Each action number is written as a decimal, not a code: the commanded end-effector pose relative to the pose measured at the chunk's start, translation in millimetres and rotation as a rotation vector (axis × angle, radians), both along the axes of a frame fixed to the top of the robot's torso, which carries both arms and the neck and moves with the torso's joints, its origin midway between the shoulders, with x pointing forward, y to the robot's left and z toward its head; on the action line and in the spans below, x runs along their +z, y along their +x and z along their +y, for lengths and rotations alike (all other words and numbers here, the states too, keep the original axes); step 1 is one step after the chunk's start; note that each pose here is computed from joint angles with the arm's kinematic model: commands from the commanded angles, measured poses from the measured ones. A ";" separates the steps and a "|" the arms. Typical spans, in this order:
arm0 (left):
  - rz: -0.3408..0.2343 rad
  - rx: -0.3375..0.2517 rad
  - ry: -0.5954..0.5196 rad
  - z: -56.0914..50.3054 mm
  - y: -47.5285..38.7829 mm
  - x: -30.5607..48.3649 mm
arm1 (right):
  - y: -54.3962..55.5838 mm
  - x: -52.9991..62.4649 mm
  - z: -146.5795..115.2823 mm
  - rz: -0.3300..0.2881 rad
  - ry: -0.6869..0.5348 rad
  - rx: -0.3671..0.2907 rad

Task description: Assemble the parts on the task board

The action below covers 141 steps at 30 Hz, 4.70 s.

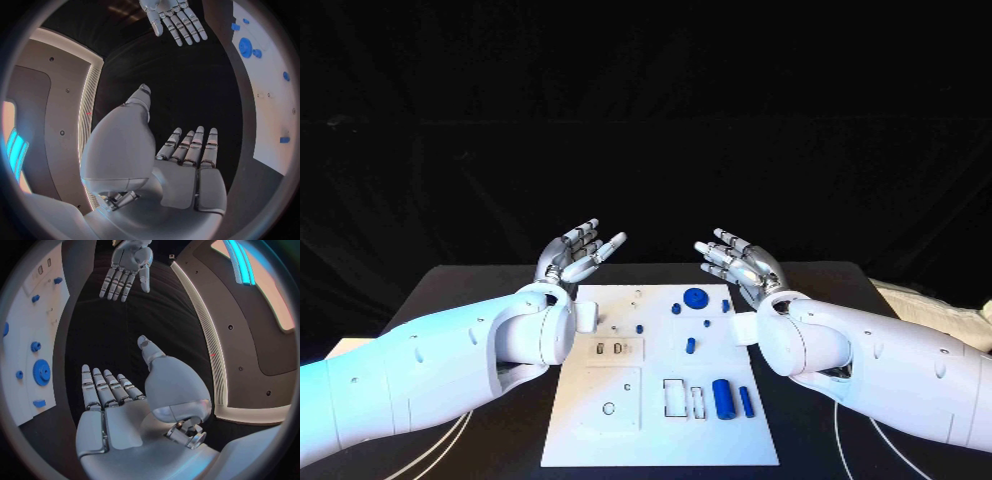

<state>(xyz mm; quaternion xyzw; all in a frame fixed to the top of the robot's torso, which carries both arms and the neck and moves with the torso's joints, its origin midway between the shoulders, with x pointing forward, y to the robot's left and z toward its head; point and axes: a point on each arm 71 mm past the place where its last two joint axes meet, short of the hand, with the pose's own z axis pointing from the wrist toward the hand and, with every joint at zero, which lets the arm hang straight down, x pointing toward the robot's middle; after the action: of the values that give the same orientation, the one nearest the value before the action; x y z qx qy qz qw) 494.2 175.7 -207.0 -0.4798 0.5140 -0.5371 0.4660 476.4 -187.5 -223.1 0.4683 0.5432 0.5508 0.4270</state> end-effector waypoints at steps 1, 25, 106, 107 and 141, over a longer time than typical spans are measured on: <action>0.006 -0.047 -0.032 -4.1 -0.2 0.5 | -2.8 -2.4 14.1 0.020 -0.025 0.221; -0.016 -0.134 -0.026 16.0 -18.6 14.8 | 17.2 24.2 -18.5 -0.321 -0.619 0.232; 0.082 -0.297 -0.156 -14.0 -54.0 32.9 | 34.4 49.8 9.7 -0.494 -1.496 0.329; 0.083 -0.297 -0.156 -13.8 -53.8 32.8 | 34.2 51.6 9.9 -0.511 -1.483 0.312; 0.089 -0.308 -0.158 -15.3 -54.2 32.6 | 51.8 61.2 50.2 -0.595 -1.336 0.133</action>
<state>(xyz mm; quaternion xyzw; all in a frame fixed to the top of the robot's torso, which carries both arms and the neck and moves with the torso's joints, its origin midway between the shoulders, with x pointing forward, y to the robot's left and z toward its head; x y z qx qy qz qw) 441.1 163.9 -176.3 -0.4609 0.5566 -0.6100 0.3250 526.8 -136.9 -160.1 -0.0947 0.6435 0.2378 0.7214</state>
